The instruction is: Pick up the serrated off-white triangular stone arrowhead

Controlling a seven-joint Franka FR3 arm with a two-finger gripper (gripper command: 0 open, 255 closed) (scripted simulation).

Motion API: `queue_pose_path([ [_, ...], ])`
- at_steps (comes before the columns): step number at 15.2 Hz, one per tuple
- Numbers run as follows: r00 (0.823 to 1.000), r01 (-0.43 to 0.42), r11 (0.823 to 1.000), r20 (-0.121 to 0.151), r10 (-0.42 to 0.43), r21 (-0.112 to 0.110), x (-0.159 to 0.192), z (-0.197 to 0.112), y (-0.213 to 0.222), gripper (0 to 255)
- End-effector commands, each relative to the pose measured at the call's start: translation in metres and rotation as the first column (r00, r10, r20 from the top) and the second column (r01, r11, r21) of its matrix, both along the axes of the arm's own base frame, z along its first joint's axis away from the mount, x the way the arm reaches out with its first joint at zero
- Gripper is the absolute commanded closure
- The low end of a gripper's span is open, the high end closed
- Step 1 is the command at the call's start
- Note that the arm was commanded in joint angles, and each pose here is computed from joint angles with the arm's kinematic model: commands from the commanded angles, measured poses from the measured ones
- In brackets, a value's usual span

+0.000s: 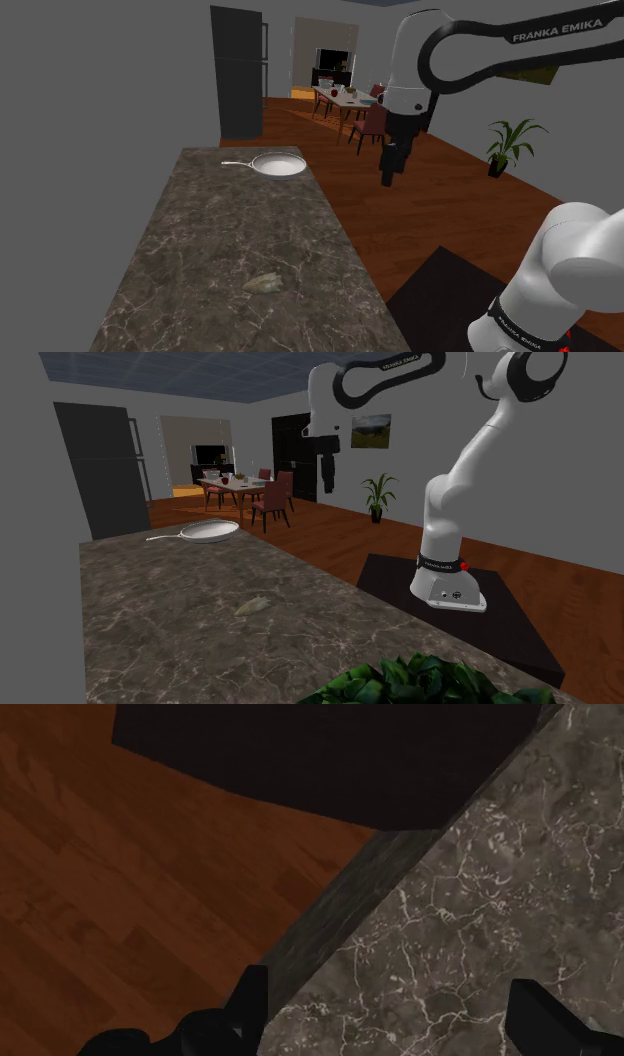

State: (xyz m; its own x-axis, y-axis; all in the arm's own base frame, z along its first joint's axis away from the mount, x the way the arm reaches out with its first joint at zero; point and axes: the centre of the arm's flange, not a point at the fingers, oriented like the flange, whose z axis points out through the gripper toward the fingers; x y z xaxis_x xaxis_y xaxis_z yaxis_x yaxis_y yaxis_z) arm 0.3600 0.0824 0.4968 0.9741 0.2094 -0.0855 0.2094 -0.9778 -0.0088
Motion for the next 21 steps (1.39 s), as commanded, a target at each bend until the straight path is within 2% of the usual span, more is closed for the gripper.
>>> queue_pose_path([
  [1, 1.000, -0.027, 1.000, 0.011, 0.027, -0.002, 0.007, -0.016, 0.018, 0],
  [11, 0.985, -0.159, 0.987, 0.059, 0.160, -0.017, 0.044, -0.091, 0.120, 0],
  [21, 0.951, -0.288, 0.957, 0.104, 0.290, -0.038, 0.070, -0.165, 0.226, 0],
])
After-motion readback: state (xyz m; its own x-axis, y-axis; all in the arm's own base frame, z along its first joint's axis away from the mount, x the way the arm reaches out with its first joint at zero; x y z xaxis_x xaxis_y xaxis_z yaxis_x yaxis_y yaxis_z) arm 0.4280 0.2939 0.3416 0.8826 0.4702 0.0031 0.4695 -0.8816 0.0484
